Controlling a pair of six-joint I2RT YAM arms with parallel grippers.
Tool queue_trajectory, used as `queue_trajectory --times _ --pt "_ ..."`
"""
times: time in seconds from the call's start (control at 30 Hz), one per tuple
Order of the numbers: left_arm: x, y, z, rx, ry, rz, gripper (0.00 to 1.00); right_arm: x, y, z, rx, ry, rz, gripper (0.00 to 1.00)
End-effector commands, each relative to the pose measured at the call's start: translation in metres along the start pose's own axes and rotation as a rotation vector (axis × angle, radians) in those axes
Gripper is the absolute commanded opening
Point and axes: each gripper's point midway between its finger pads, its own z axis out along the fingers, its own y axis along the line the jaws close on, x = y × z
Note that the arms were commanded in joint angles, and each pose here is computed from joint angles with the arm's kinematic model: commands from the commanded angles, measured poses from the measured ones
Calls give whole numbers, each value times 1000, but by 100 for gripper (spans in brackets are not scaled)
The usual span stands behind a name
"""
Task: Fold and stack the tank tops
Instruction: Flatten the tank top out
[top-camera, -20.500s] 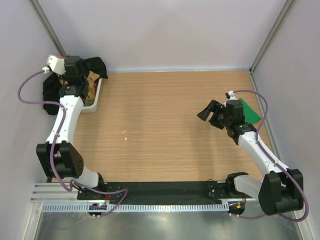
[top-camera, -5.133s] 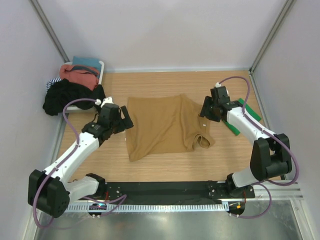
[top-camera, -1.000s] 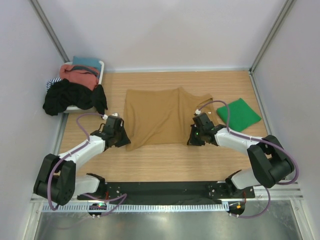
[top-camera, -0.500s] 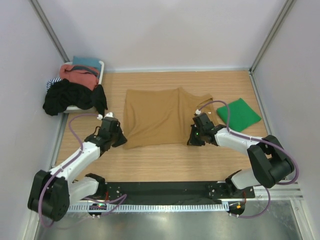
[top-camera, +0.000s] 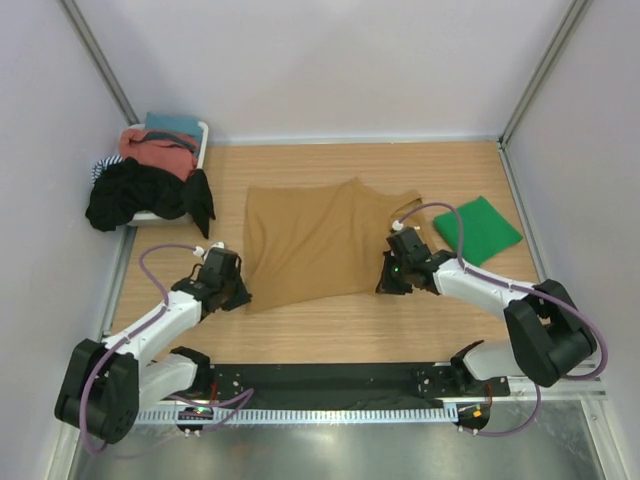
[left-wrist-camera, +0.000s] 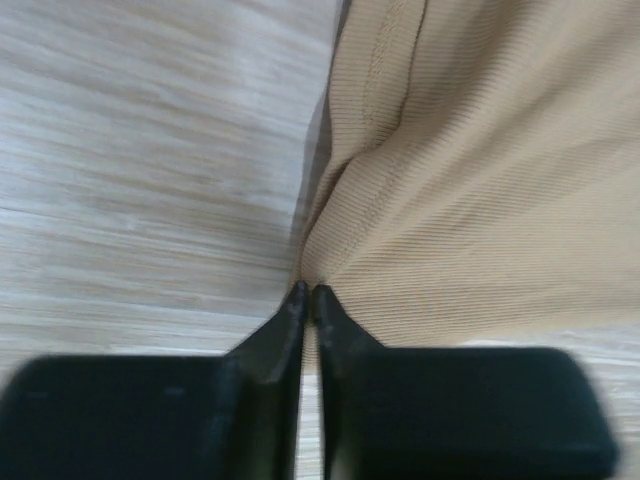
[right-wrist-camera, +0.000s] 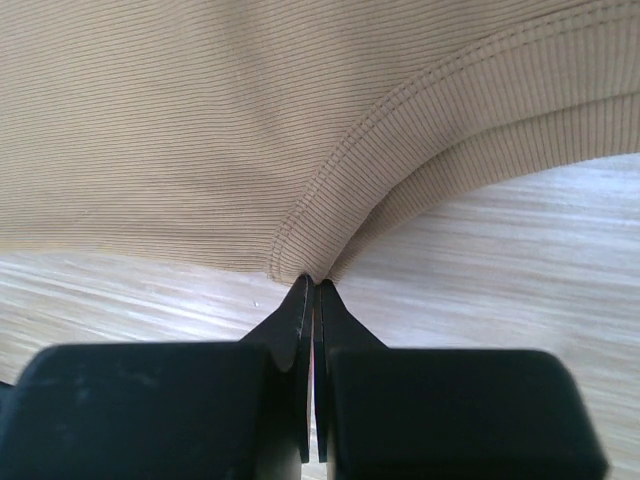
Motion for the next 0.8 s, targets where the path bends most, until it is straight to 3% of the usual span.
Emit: queue_trajectory --times 0.0,0.07,0.1,0.2,0.47,0.67,0.77 --pt "11 -3 4 21 57 0 13 1 -4 -10 27 -3 -12 1" --pt "12 -5 3 28 57 7 29 1 -4 -13 25 -7 -15 1" --pt "9 -8 0 44 41 7 49 2 -5 -14 28 -6 -13 1" --pt "4 -13 -8 78 8 -1 62 4 -5 -18 28 -6 -18 1" --pt "23 -18 -13 99 74 10 64 1 -6 -25 35 -13 -27 2" --pt "42 -5 -8 4 136 -1 49 -4 -12 -18 75 -27 -36 2" --pt "45 1 -10 -51 141 0 50 -6 -10 -13 74 -29 -36 2"
